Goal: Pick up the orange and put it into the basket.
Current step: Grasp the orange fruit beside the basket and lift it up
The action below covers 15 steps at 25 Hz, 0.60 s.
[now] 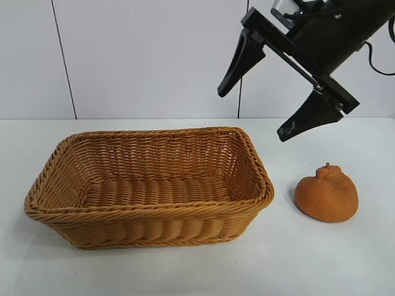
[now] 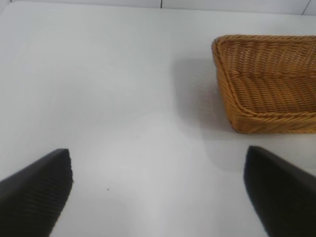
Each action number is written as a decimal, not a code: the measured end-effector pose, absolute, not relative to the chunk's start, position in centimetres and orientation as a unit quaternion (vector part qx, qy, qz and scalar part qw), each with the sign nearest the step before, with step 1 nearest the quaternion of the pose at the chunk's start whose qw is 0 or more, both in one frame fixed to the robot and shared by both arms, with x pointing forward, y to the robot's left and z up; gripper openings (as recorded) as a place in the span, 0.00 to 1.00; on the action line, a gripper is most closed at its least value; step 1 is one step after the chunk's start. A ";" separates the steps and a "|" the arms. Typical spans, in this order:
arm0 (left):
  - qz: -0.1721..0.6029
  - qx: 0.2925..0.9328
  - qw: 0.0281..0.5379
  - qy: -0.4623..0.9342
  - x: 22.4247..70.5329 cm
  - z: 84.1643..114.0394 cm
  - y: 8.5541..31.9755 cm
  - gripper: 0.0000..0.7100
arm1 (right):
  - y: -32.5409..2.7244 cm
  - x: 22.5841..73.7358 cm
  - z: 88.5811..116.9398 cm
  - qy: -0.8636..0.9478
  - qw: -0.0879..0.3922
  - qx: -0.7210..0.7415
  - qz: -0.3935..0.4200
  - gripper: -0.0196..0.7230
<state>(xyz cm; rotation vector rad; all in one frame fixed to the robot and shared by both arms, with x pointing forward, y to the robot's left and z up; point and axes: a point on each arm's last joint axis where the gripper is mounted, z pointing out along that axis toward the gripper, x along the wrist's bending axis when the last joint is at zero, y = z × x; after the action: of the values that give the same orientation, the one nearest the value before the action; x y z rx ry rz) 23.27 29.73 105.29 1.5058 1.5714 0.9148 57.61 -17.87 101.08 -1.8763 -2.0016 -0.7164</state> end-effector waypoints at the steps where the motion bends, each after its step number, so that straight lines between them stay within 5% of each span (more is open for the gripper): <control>1: 0.358 0.590 0.381 0.615 23.3 105.3 29.7 0.95 | -18.5 57.8 101.0 -0.697 0.147 -0.658 -0.246 0.96; 8: 0.358 0.590 0.381 0.615 23.3 105.3 29.7 0.95 | -23.5 58.2 100.3 -0.689 0.104 -0.693 -0.183 0.96; 15: 0.358 0.590 0.381 0.615 23.3 105.3 29.7 0.95 | -24.3 57.6 99.6 -0.728 0.028 -0.681 -0.074 0.96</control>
<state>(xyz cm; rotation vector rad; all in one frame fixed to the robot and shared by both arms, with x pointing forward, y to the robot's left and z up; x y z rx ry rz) 23.26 29.73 105.29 1.5055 1.5711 0.9151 57.60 -24.32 99.63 -2.1032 -2.2453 -0.2294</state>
